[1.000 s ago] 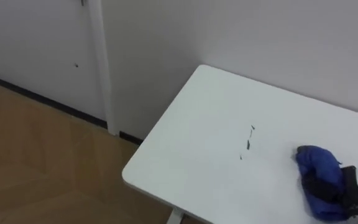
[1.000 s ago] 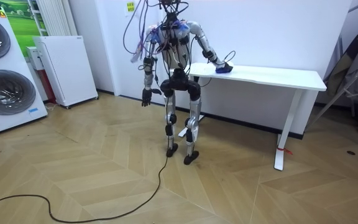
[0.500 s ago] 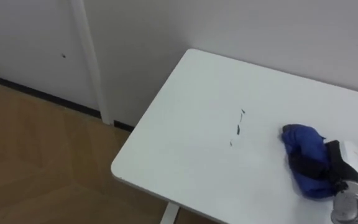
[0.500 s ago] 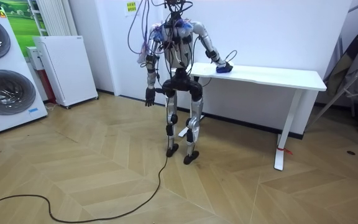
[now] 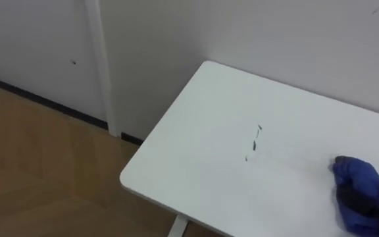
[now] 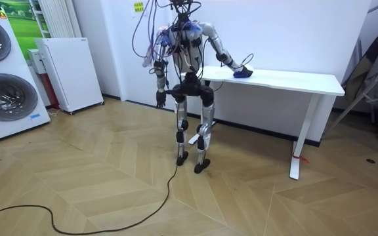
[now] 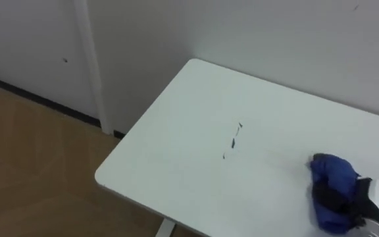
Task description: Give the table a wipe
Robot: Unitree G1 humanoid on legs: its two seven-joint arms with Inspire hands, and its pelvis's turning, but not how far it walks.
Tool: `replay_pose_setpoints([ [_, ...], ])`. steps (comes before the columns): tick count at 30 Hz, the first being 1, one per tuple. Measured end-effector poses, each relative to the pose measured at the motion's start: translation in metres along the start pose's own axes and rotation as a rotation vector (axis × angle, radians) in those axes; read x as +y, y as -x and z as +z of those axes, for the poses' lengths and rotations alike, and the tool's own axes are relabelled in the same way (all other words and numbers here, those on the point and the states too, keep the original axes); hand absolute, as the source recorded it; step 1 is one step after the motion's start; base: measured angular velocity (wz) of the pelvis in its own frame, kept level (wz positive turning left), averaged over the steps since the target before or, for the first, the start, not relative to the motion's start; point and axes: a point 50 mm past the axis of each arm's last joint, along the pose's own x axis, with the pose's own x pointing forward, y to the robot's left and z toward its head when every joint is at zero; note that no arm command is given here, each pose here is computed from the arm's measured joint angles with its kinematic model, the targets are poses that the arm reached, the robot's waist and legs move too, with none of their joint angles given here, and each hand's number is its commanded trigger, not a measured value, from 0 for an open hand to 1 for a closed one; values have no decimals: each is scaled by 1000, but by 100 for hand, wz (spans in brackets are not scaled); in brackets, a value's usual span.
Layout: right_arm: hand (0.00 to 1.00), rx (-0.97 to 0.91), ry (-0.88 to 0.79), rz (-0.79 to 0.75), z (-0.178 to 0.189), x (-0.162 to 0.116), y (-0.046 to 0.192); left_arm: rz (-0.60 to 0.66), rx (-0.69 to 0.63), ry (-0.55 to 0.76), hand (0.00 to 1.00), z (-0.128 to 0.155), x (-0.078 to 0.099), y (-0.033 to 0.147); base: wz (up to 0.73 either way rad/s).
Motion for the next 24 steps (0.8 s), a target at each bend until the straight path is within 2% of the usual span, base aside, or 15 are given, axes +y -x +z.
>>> replay_pose_setpoints([
  [2, 100, -106, 39, 31, 40, 9, -2, -12, -21, 9, 0, 8, -1, -3, -145],
  [3, 100, -209, 82, 54, 75, 17, -1, -11, -34, 21, 0, 14, 3, -5, -155],
  [4, 100, -312, 131, 77, 109, 24, 3, 1, -49, 29, 0, 20, 9, -8, -129],
  [6, 100, -420, 148, 121, 147, 34, 12, 26, -86, 33, 0, 35, 24, -12, -43],
  [9, 100, -485, 154, 149, 174, 35, 15, 78, -185, -3, 0, 55, 45, -10, 6],
  [11, 100, -497, 140, 131, 181, 29, 13, 103, -181, -14, 0, 50, 55, -9, 26],
  [14, 100, -533, 70, 118, 178, 24, 12, 141, -129, -31, 0, 32, 71, -8, 73],
  [17, 100, -526, 32, 127, 159, 24, 9, 184, -82, -80, 0, 18, 88, -6, 118],
  [18, 100, -502, 37, 119, 142, 21, 6, 188, -70, -99, 0, 16, 88, -6, 71],
  [24, 100, -245, 58, 19, 42, -10, -9, 103, -21, -87, 0, 0, 56, -9, 40],
])
